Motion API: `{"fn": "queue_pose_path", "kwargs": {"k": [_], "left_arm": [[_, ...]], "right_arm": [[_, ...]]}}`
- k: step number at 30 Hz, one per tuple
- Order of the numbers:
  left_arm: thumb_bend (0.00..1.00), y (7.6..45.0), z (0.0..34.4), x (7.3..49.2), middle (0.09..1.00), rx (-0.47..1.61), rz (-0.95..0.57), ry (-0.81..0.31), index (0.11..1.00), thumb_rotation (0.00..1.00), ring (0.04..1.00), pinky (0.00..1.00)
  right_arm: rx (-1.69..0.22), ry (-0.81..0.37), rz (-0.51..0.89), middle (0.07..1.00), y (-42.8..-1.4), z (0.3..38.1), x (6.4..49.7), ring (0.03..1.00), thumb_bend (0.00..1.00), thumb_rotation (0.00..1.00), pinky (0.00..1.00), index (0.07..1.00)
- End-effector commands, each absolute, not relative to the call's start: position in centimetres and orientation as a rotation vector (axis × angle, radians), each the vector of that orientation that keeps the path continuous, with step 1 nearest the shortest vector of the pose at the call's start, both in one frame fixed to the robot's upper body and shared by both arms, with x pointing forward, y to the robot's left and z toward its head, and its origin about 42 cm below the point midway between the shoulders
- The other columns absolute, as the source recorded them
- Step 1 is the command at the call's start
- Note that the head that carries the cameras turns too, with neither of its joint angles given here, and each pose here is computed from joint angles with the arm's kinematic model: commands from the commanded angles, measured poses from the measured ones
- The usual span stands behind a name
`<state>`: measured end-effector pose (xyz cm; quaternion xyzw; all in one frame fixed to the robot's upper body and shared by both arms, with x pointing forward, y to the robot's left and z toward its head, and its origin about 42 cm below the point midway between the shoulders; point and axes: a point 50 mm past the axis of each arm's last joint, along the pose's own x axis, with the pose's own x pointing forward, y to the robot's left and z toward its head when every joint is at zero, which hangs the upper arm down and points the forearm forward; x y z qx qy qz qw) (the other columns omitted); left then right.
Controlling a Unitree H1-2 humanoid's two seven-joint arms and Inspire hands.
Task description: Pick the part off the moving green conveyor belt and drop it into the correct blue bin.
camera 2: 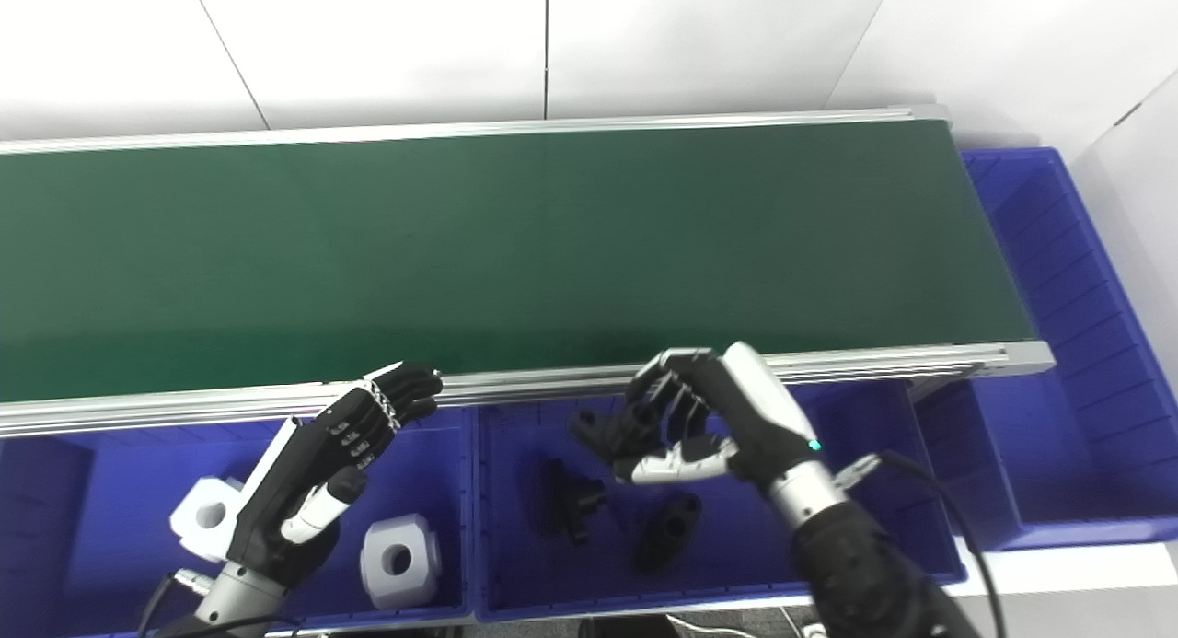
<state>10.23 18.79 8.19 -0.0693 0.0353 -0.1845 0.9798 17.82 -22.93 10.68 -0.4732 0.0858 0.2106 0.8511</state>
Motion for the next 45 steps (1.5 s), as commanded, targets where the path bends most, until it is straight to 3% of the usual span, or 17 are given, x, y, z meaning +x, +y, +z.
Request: {"fn": "queue_pose_path", "kwargs": {"k": [1,4,6,8,9,10,11,15,18,21,32,33,35,38,42,45], "left_arm": [[0.81,18.7,9.2,9.9,0.836,-0.152,-0.372,0.03,0.794,0.69,0.863,0.86],[0.81,18.6,9.2,9.9,0.837,-0.15,-0.375,0.031,0.795,0.69,0.864,0.86],[0.81,18.6,9.2,9.8,0.834,-0.149,-0.377,0.032,0.794,0.68,0.862,0.86],[0.81,18.6,9.3,9.8,0.836,-0.148,-0.378,0.032,0.796,0.69,0.862,0.86],[0.81,18.6,9.3,9.8,0.835,-0.149,-0.378,0.032,0.795,0.69,0.86,0.85],[0.82,18.6,9.3,9.8,0.835,-0.148,-0.379,0.032,0.795,0.69,0.859,0.85],[0.82,18.6,9.3,9.7,0.836,-0.147,-0.38,0.033,0.796,0.69,0.86,0.85],[0.82,18.6,9.2,9.7,0.835,-0.142,-0.383,0.029,0.793,0.69,0.858,0.85],[0.81,18.5,9.2,9.7,0.839,-0.147,-0.388,0.03,0.798,0.69,0.862,0.85],[0.81,18.4,9.3,9.7,0.84,-0.149,-0.389,0.029,0.799,0.69,0.865,0.86],[0.83,18.2,8.9,9.7,0.841,-0.148,-0.38,0.023,0.8,0.7,0.863,0.85],[0.83,18.2,8.9,9.7,0.84,-0.147,-0.381,0.025,0.8,0.71,0.862,0.85],[0.82,18.2,8.8,9.7,0.842,-0.153,-0.382,0.028,0.802,0.71,0.865,0.86],[0.83,18.1,8.5,9.7,0.84,-0.16,-0.377,0.027,0.8,0.7,0.864,0.85],[0.83,18.1,8.3,9.7,0.841,-0.163,-0.38,0.035,0.802,0.69,0.868,0.86],[0.83,18.2,8.2,9.7,0.843,-0.158,-0.38,0.037,0.804,0.69,0.87,0.86]], "right_arm": [[-1.207,-0.062,0.396,0.47,-22.4,12.3,18.5,0.229,0.53,0.0,0.16,0.487],[-1.254,-0.017,0.421,0.47,-22.3,11.8,18.6,0.252,0.53,0.0,0.18,0.488],[-1.281,0.041,0.455,0.446,-22.3,11.4,18.7,0.381,0.52,0.0,0.32,0.519],[-1.316,0.062,0.476,0.448,-22.4,11.2,18.7,0.455,0.52,0.01,0.4,0.533],[-1.334,0.063,0.482,0.531,-22.4,11.1,18.7,0.495,0.67,0.22,0.42,0.599],[-1.351,0.066,0.485,0.559,-22.5,11.1,18.6,0.508,0.72,0.29,0.42,0.621],[-1.361,0.07,0.487,0.648,-22.5,11.1,18.5,0.603,0.79,0.44,0.53,0.666],[-1.382,0.075,0.47,0.784,-22.5,11.4,18.3,0.761,0.86,0.68,0.75,0.732],[-1.383,0.07,0.461,0.809,-22.5,11.8,18.3,0.8,0.87,0.76,0.81,0.757],[-1.381,0.06,0.455,0.804,-22.4,12.1,18.4,0.799,0.88,0.79,0.8,0.757],[-1.316,0.017,0.447,0.772,-22.4,12.5,18.2,0.752,0.89,0.75,0.75,0.732],[-1.269,-0.024,0.435,0.769,-22.4,12.7,18.1,0.747,0.89,0.75,0.75,0.729],[-1.174,-0.098,0.409,0.694,-22.3,13.1,17.7,0.639,0.87,0.68,0.55,0.692],[-1.016,-0.207,0.391,0.573,-22.1,14.3,16.6,0.501,0.81,0.64,0.42,0.641],[-0.725,-0.364,0.379,0.511,-21.6,15.5,15.4,0.438,0.77,0.58,0.37,0.599],[-0.534,-0.433,0.372,0.519,-21.0,16.5,14.4,0.449,0.74,0.61,0.4,0.592]]}}
